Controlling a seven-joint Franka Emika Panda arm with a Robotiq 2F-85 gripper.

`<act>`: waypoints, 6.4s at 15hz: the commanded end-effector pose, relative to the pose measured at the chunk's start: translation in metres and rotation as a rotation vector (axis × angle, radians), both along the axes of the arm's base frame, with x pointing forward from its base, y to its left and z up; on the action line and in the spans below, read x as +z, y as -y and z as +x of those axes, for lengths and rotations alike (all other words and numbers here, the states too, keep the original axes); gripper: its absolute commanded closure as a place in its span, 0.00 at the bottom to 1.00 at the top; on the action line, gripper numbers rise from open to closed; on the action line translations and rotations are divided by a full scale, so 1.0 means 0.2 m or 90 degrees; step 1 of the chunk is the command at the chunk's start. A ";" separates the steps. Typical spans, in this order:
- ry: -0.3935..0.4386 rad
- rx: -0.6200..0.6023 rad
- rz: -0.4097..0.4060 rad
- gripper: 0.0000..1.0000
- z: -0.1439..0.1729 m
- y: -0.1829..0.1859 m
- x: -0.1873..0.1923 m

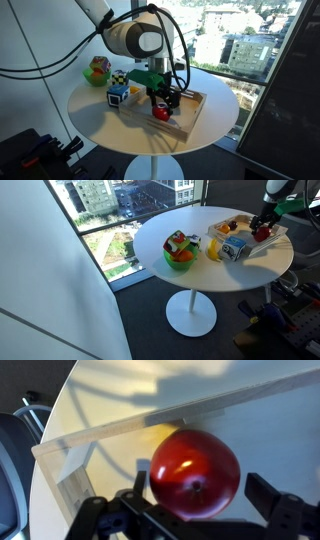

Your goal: Put the red apple on the table

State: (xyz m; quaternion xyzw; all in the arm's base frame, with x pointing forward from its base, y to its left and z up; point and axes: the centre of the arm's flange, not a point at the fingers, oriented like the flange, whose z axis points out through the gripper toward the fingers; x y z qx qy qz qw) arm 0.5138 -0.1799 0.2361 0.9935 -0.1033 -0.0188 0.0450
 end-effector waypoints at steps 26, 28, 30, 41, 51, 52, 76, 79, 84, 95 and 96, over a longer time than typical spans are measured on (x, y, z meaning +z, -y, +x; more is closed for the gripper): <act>0.028 0.022 -0.005 0.43 0.02 -0.08 0.18; 0.037 0.033 -0.008 0.43 0.04 -0.13 0.24; 0.045 0.048 -0.010 0.43 0.06 -0.18 0.29; 0.049 0.151 -0.003 0.43 0.09 -0.57 0.51; 0.014 0.253 0.012 0.43 -0.01 -0.88 0.62; 0.012 0.264 0.013 0.43 -0.03 -0.91 0.62; -0.023 0.347 0.019 0.18 -0.14 -1.15 0.50; -0.022 0.348 0.020 0.43 -0.14 -1.16 0.50; -0.021 0.372 0.025 0.43 -0.15 -1.25 0.51; -0.035 0.465 0.022 0.43 -0.22 -1.59 0.45; -0.037 0.470 0.021 0.43 -0.23 -1.61 0.44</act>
